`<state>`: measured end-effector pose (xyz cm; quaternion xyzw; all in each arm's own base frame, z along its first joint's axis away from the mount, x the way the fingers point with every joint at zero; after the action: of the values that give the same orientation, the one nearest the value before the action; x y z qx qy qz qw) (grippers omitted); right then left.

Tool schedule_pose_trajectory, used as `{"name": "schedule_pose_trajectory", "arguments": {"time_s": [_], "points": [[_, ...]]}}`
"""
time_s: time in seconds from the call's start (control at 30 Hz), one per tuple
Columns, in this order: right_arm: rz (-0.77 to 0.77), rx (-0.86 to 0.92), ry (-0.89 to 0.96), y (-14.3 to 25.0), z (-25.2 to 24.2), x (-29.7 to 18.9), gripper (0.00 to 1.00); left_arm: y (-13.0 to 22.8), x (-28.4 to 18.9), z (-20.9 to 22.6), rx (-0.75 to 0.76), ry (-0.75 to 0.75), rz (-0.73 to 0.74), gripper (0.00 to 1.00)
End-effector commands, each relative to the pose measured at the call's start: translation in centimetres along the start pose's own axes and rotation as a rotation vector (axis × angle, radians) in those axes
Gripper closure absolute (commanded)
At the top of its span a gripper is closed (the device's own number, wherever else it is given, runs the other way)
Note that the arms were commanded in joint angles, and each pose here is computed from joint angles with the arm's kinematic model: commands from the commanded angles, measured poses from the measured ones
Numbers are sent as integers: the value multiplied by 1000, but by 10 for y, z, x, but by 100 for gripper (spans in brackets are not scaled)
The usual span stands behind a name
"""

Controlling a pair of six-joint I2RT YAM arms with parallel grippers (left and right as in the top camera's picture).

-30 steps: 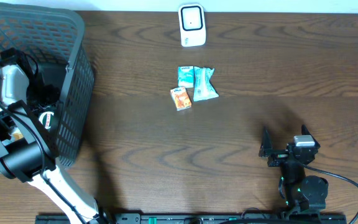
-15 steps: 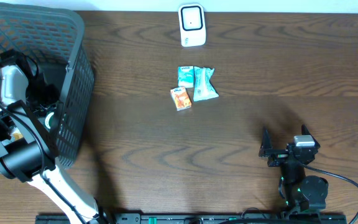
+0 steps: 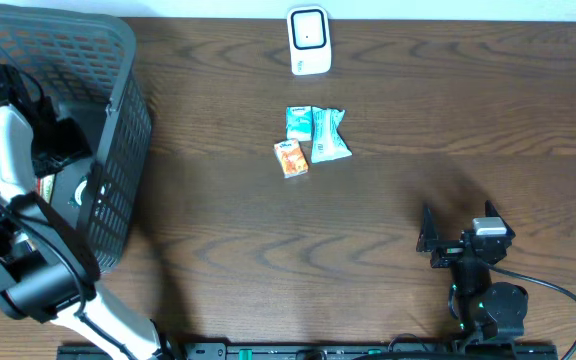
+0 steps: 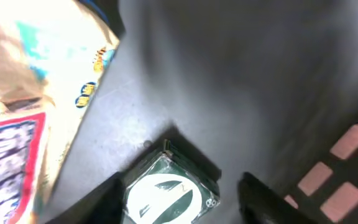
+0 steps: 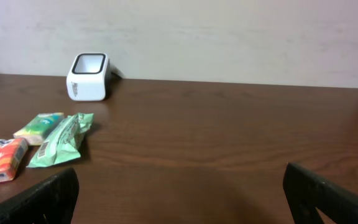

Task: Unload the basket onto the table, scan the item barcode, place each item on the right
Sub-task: 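Lower the left gripper around the round green tin, then close the left gripper on the green tin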

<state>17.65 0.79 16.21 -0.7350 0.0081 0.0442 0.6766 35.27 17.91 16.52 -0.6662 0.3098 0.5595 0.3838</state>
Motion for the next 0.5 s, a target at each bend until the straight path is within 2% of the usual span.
{"name": "schedule_pose_trajectory", "arguments": {"time_s": [0.0, 0.17, 0.47], "points": [[0, 6, -5, 1, 1, 0, 1, 5, -1, 1, 96, -13, 36, 18], [0, 6, -5, 1, 1, 0, 1, 16, 9, 16, 134, -145, 85, 16], [0, 6, -5, 1, 1, 0, 1, 29, 35, 19, 194, -144, 112, 17]]}}
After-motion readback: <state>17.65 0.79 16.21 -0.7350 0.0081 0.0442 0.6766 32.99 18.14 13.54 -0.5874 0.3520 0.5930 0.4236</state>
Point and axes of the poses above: each gripper's point midway between its finger pads, its own x axis out along the fingers, its own z axis along the line the jaws close on, y = z × x, the point moved 7 cm from there along -x, back along the fingers, and after that the axes turned 4 degrees about -x, right-handed, at the moved point
